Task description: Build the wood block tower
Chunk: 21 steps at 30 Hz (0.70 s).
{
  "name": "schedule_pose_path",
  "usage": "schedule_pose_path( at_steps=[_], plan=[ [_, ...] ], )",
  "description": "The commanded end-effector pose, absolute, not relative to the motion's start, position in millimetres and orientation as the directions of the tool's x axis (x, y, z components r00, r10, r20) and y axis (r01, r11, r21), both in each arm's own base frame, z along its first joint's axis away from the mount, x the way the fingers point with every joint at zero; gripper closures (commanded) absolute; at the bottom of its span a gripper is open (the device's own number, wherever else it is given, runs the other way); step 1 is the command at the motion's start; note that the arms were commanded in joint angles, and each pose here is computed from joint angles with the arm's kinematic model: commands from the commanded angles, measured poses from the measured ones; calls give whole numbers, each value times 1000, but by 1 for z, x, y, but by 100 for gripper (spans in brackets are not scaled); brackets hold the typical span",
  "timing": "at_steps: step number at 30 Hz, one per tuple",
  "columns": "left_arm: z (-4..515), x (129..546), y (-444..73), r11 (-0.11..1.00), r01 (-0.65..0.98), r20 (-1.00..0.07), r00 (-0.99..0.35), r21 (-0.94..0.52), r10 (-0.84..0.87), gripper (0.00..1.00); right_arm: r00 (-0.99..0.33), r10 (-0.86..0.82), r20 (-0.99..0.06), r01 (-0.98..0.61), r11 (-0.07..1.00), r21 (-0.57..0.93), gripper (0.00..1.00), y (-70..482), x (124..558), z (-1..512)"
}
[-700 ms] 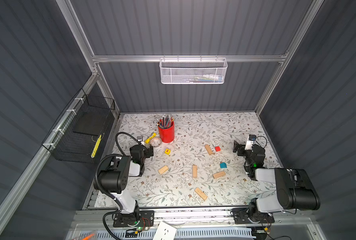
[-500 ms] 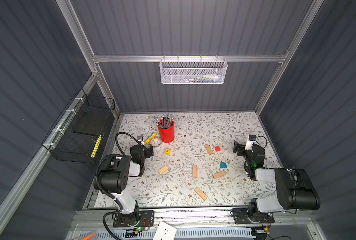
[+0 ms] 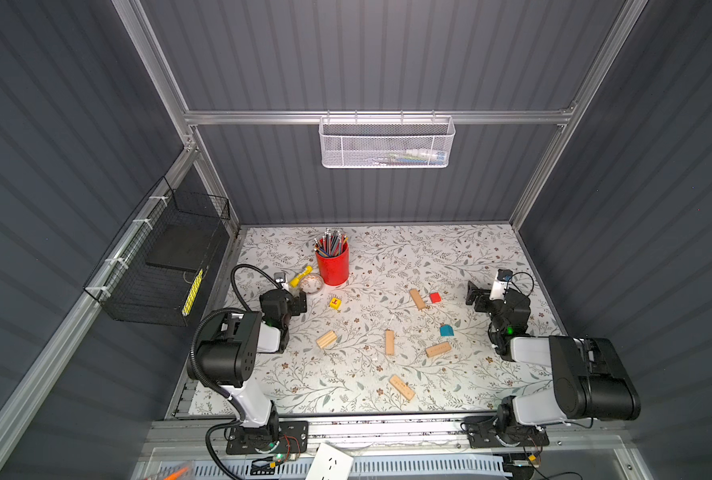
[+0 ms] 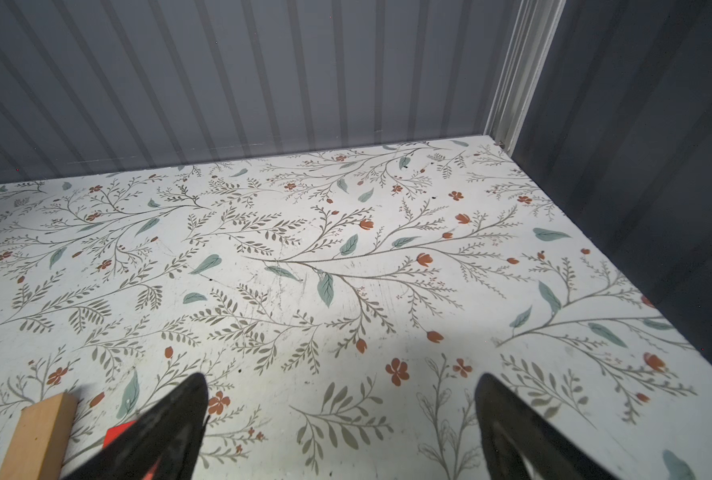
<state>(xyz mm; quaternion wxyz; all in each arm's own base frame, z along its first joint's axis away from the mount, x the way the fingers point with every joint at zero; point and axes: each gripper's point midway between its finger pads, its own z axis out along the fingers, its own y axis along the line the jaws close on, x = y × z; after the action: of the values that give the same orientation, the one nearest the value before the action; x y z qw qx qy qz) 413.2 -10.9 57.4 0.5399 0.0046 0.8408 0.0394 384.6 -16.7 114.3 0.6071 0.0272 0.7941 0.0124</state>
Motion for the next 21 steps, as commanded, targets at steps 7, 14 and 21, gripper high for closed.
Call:
schedule_pose_path(
  at_steps=[7,14,21],
  plan=[
    [65,417,-2,994,-79,-916,-398,78,40,0,-241,57,-969,20,998,54,1,-16,387,120],
    [102,404,11,985,-158,-937,-348,66,7,0,-235,45,-971,-21,998,51,1,-10,382,138],
    [146,400,5,985,-165,-926,-361,-51,-108,0,-229,157,-961,82,987,142,1,-22,372,179]
  ],
)
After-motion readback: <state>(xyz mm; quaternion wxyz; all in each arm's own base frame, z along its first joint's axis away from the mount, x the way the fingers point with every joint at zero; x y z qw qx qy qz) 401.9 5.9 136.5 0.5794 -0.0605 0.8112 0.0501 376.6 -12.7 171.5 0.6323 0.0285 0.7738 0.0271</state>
